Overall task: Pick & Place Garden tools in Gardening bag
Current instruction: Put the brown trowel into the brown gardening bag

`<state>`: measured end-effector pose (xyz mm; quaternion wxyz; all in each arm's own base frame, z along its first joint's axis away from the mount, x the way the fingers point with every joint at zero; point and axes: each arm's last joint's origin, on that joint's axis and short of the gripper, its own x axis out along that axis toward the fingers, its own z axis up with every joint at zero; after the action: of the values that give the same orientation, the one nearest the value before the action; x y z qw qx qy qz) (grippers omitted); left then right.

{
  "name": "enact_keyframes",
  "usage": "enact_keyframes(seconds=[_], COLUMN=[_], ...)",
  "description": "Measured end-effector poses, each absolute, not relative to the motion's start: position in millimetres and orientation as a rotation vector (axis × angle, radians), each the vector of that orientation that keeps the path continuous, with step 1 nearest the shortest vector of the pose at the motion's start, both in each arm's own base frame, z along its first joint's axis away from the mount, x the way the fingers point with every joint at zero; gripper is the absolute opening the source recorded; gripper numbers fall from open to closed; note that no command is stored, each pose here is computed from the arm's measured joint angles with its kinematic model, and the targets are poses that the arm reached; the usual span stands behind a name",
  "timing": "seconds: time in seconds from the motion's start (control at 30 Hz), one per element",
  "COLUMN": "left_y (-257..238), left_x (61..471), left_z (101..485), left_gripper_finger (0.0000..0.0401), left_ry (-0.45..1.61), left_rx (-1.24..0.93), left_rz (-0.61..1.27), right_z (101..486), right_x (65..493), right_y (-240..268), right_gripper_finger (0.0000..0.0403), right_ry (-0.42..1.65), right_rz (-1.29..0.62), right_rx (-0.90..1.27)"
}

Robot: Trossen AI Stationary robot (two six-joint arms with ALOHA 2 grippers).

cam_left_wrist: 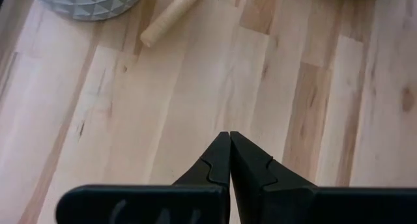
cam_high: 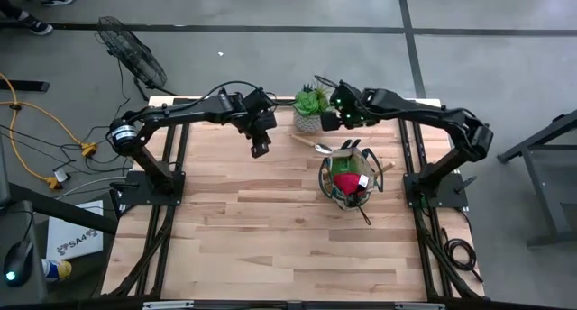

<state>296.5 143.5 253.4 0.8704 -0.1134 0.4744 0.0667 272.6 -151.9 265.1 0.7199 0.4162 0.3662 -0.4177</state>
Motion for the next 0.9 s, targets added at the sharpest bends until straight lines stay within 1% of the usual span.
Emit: enact_keyframes(seconds=[0.1, 0.27, 0.57, 0.7, 0.9], left_y=[143, 143, 141, 141, 141], left_x=[297, 297, 294, 293, 293], left_z=[254, 254, 252, 251, 251], left_gripper_finger=[0.0000, 0.0000, 0.0000, 0.0000, 0.0000], left_ry=[0.985, 0.982, 1.024, 1.031, 1.031], left_rx=[-0.238, -0.244, -0.228, -0.221, -0.208], left_rz=[0.111, 0.100, 0.077, 0.070, 0.062], right_z=[263, 259, 224, 215, 208], right_x=[266, 263, 270, 274, 280], right_y=[-154, -161, -172, -173, -167], right_gripper_finger=[0.0238, 0.0238, 0.0238, 0.0238, 0.0238], right_ry=[0.817, 0.829, 1.004, 1.054, 1.192], right_rz=[-0.998, -1.043, -1.043, -0.988, -0.780], right_rx=[0.985, 1.009, 1.040, 1.048, 0.794])
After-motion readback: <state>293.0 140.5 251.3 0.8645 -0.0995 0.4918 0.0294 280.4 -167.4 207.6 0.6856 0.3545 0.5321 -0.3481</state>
